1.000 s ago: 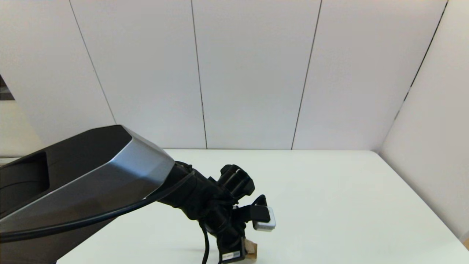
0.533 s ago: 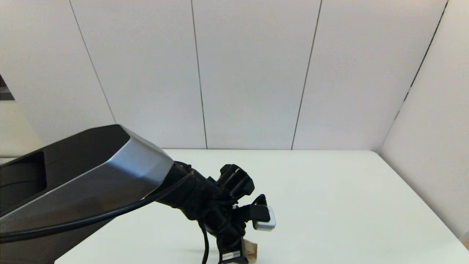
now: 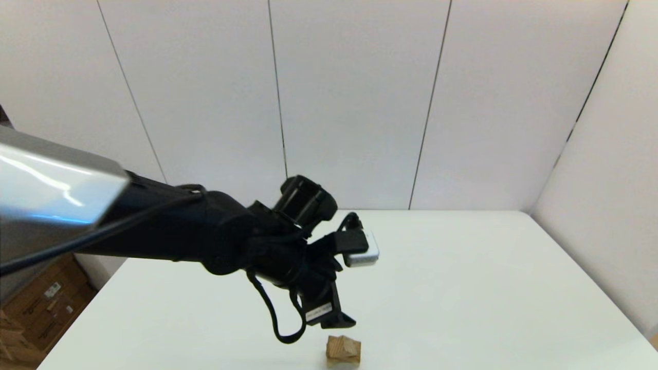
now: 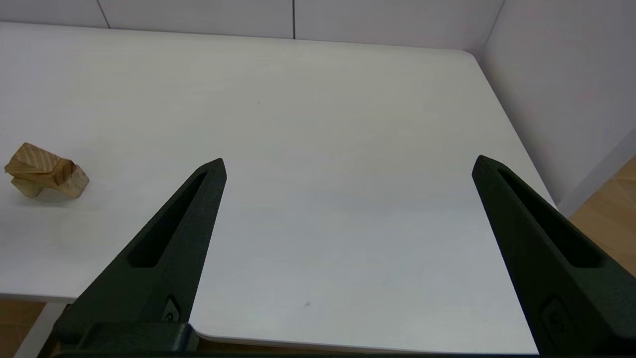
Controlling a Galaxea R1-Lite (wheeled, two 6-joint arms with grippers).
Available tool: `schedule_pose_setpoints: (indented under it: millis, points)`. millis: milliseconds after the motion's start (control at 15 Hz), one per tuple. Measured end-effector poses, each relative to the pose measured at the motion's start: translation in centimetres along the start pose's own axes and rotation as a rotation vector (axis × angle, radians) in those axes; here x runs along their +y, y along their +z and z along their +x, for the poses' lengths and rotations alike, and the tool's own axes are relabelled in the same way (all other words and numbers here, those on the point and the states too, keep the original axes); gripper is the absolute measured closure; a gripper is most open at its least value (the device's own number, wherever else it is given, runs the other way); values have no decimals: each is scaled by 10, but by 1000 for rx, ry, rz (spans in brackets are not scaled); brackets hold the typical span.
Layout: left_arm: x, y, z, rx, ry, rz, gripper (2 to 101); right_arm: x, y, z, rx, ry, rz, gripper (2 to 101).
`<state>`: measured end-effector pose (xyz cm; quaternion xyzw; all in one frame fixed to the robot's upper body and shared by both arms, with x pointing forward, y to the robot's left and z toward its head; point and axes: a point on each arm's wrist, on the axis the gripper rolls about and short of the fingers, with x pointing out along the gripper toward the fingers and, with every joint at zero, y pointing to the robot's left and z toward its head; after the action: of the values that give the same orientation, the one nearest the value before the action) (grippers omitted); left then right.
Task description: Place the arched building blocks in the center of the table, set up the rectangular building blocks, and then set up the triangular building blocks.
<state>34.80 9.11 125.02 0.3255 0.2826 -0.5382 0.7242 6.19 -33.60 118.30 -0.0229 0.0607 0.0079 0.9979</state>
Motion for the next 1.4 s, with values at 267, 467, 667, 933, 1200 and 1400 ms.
schedule_pose_setpoints:
  millis: [267,467,667,933,1200,1400]
  points:
    - [-25,12,-121,-154,151,-128,128,0,0,0,0,0,0,43]
    - [-65,-6,-221,-266,341,-222,107,0,0,0,0,0,0,43]
    - [-104,-53,-295,-311,613,-373,90,0,0,0,0,0,0,43]
    - [-163,-106,-328,-303,966,-536,75,0,0,0,0,0,0,43]
    - [-215,-146,-308,-254,1160,-586,67,0,0,0,0,0,0,43]
    - [-244,-167,-288,-254,1244,-592,62,0,0,0,0,0,0,43]
